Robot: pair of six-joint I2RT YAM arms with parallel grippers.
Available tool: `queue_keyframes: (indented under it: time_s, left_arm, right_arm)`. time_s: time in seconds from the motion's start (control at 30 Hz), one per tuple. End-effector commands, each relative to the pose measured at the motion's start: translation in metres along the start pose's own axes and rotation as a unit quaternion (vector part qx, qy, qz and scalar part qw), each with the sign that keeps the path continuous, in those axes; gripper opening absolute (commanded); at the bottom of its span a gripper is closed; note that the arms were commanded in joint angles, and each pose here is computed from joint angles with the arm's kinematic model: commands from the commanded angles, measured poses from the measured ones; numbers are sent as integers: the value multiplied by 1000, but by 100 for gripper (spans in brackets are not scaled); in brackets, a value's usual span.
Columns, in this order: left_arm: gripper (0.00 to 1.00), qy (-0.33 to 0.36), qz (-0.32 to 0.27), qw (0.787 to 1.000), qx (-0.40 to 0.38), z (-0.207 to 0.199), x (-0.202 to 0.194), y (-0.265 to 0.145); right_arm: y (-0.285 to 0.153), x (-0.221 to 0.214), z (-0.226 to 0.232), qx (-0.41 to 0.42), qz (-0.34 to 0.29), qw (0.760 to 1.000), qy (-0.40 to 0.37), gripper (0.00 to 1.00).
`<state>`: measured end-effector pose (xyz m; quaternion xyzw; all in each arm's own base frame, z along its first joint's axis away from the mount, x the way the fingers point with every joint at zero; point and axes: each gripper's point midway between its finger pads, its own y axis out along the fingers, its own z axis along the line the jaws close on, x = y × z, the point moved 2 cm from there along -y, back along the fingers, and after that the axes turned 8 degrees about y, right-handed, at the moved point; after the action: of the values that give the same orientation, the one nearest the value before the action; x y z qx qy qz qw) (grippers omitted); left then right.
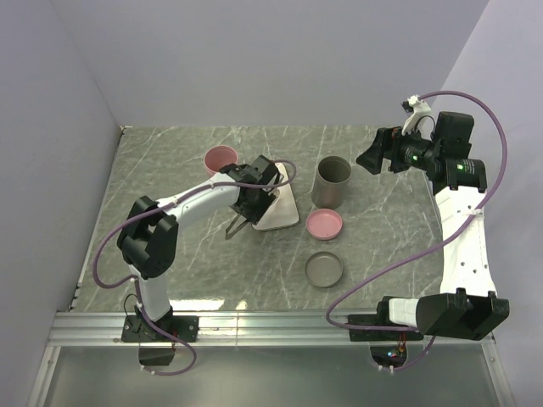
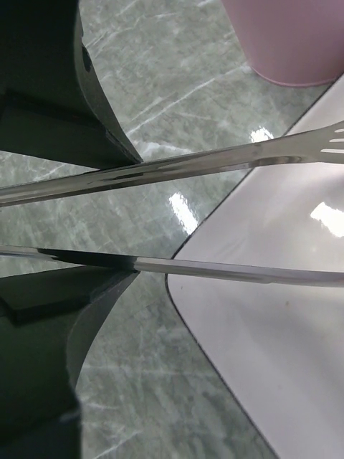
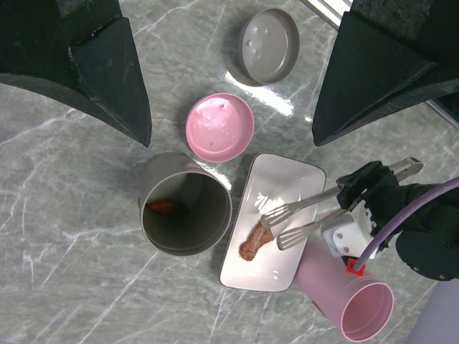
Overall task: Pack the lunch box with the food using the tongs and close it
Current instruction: Pick up the fake food from the plate.
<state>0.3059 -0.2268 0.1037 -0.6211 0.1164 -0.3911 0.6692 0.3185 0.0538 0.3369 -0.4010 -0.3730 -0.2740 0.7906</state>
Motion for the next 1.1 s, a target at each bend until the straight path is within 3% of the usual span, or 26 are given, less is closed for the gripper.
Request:
queue_keyframes:
  time_s: [0.0,1.07]
  left_arm:
    - [58,11,-49,998,-22,-2,26,-23]
    - [57,11,-15,999,38,21,40,-3]
  right_arm:
    - [-4,8,4,1,-20,1000,-19,100]
    - [-5,5,2,-4,-20,999,-26,100]
